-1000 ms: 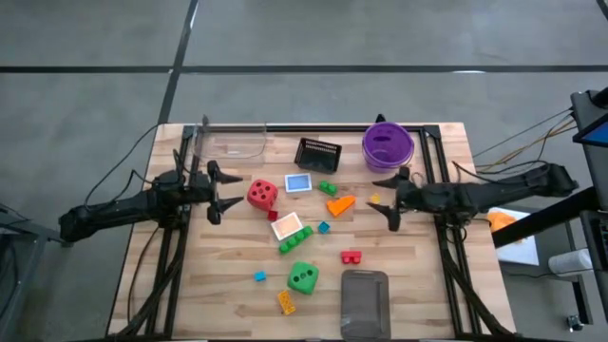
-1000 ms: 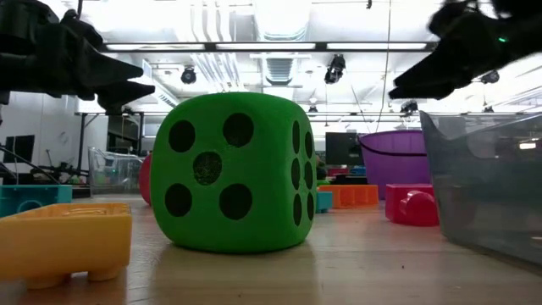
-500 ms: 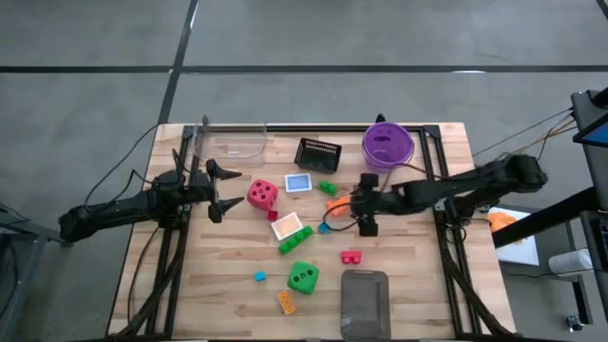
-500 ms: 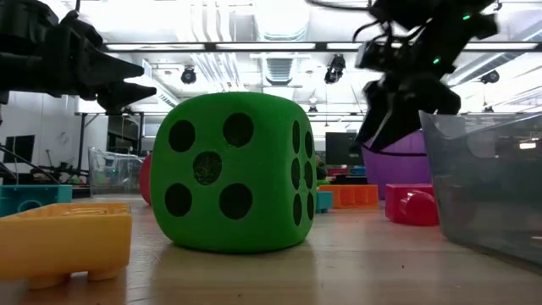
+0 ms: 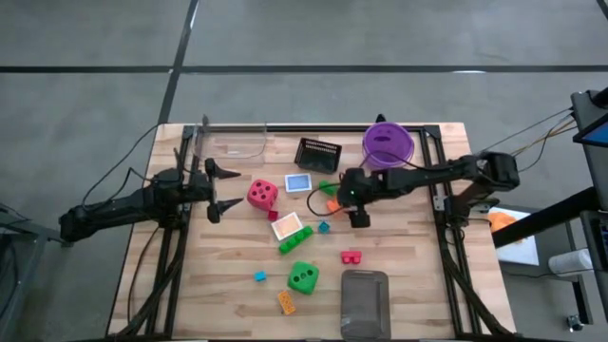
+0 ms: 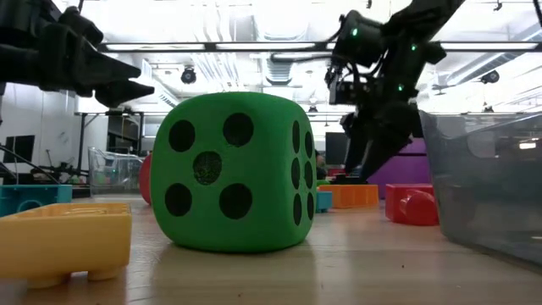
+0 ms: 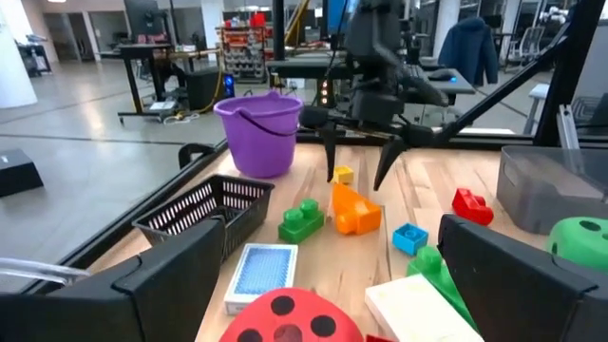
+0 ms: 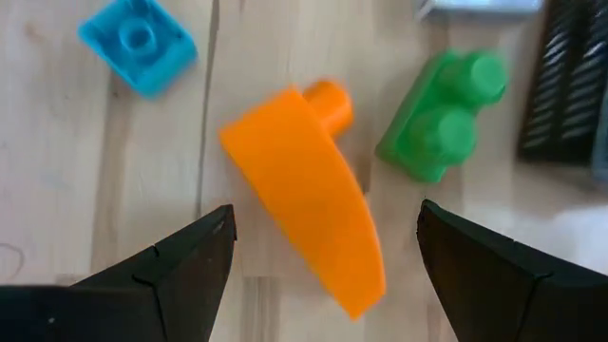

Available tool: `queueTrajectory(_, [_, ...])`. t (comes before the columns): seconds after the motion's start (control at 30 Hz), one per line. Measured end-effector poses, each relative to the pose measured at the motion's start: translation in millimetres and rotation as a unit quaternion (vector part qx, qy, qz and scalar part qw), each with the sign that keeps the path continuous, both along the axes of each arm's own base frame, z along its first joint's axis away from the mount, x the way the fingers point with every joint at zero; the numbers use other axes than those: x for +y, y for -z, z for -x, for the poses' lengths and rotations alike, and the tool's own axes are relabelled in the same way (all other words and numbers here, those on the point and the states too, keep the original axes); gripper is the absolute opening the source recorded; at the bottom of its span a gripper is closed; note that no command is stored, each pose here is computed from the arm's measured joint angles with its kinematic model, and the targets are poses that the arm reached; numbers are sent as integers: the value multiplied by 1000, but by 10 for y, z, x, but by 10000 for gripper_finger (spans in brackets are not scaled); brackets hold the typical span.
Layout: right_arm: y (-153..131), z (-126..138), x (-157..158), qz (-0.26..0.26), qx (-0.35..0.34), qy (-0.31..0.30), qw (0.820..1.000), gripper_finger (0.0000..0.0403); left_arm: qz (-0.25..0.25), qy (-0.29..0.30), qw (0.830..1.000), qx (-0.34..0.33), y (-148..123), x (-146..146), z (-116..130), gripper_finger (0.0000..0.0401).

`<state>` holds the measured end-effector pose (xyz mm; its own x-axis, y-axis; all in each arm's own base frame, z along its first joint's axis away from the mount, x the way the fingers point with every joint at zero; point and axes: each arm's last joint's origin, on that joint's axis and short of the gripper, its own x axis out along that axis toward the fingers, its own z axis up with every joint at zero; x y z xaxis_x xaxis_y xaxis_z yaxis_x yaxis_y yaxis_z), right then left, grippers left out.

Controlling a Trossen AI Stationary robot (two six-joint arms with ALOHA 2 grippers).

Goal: Pick & Place Toys
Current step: Put the orange game piece into the transparent bin

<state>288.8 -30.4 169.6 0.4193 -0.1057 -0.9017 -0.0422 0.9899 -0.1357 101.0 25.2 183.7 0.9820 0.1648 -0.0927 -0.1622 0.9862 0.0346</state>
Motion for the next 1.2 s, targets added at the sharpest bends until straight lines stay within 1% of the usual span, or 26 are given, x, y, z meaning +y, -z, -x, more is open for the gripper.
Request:
queueTrajectory(0.23, [307,-53,-40,-3,64,-6,998,321,24,-5,999,21,48,0,6,378])
queueTrajectory(0.37, [380,-124,-55,13,81,-1,997,320,27,-8,999,20,48,1,6,368])
queueTrajectory(0.43, [398,-151,-56,13,84,-2,996,310,27,-9,999,20,47,2,6,359])
queueTrajectory(0.53, [375,-170,-51,14,80,-2,997,267,28,-12,999,20,46,4,7,343])
queueTrajectory(0.6, [351,-166,-48,12,76,0,997,222,27,-12,999,19,45,4,6,331])
queueTrajectory(0.7, [298,-157,-49,13,67,11,998,143,27,-13,999,19,45,4,6,314])
queueTrajectory(0.73, [287,-150,-59,12,67,16,998,131,27,-14,999,19,45,5,7,308])
queueTrajectory(0.93, [228,-123,-29,-7,61,29,998,133,27,-14,999,19,44,5,7,283])
queueTrajectory(1.03, [164,-116,-6,-6,49,28,998,133,27,-14,999,18,44,5,7,280])
queueTrajectory(1.2, [-14,-109,82,-9,7,22,1000,133,32,-14,999,15,41,5,6,280])
